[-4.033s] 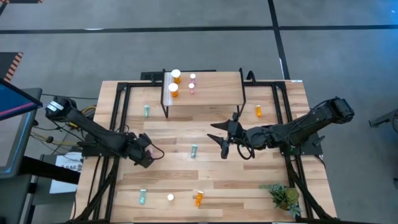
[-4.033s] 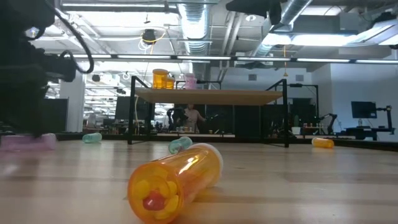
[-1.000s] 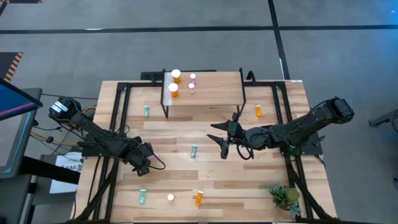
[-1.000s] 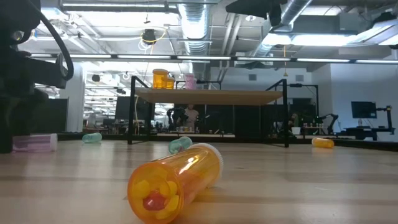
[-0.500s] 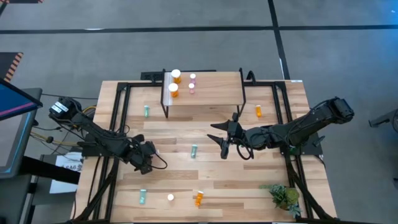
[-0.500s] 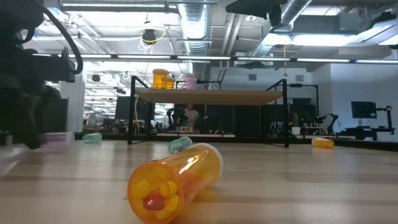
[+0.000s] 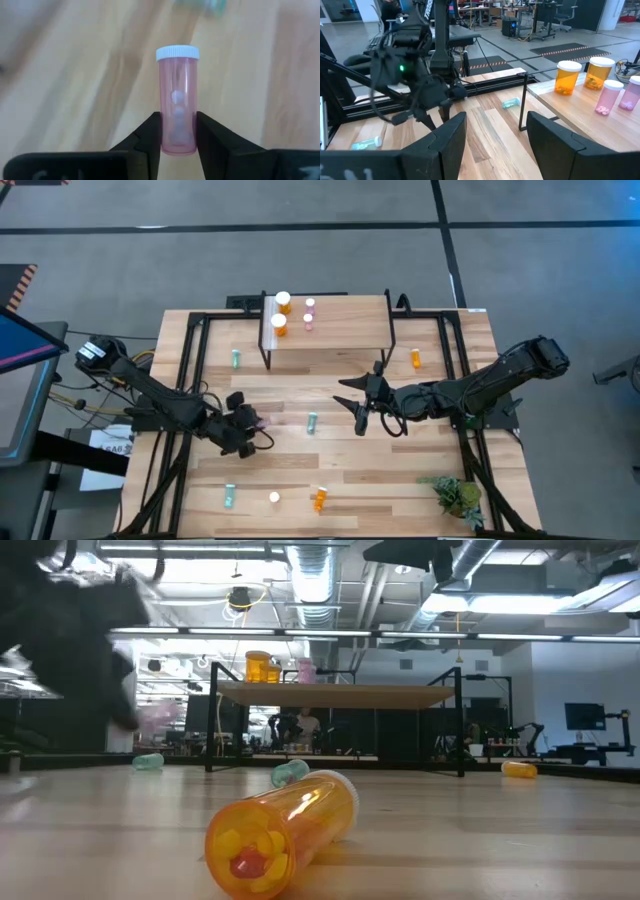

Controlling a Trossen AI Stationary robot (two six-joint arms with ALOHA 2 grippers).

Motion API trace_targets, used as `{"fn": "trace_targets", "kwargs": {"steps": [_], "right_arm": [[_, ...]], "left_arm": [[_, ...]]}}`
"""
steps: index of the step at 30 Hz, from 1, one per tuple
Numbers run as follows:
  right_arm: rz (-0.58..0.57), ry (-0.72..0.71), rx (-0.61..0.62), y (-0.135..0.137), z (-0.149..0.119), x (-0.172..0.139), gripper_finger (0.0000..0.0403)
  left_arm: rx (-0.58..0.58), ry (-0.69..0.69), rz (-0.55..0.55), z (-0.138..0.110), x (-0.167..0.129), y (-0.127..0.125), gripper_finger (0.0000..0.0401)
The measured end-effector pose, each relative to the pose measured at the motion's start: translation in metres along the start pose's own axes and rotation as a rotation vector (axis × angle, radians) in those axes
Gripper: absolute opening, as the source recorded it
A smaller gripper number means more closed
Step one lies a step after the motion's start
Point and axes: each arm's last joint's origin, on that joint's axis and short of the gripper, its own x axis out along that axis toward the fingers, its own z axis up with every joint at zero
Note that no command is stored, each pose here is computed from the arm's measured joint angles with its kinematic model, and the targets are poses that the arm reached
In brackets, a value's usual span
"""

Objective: Pick and place medicine bottles onto shelf by color
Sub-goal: Put the small pink pill bottle aligned with the other small pink bottles on the shelf

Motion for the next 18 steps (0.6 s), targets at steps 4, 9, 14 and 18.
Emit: {"fn": "trace_targets", "kwargs": {"steps": [4,9,14,18], "right_arm": [[0.0,0.0,0.0,0.0,0.0,0.0,0.023],[0.0,0.0,0.0,0.0,0.0,0.0,0.023],[0.002,-0.01,0.007,0.0,0.001,0.0,0.023],[0.066,-0.036,0.016,0.002,0.005,0.0,0.023]], "left_arm": [[0.012,-0.23,0.007,0.019,-0.011,-0.003,0.0087],[0.017,-0.524,-0.004,0.045,-0.024,0.0,0.0087],[0.068,-0.744,-0.136,0.074,-0.034,0.004,0.0087],[0.109,-0.863,-0.249,0.088,-0.037,0.009,0.0087]]}}
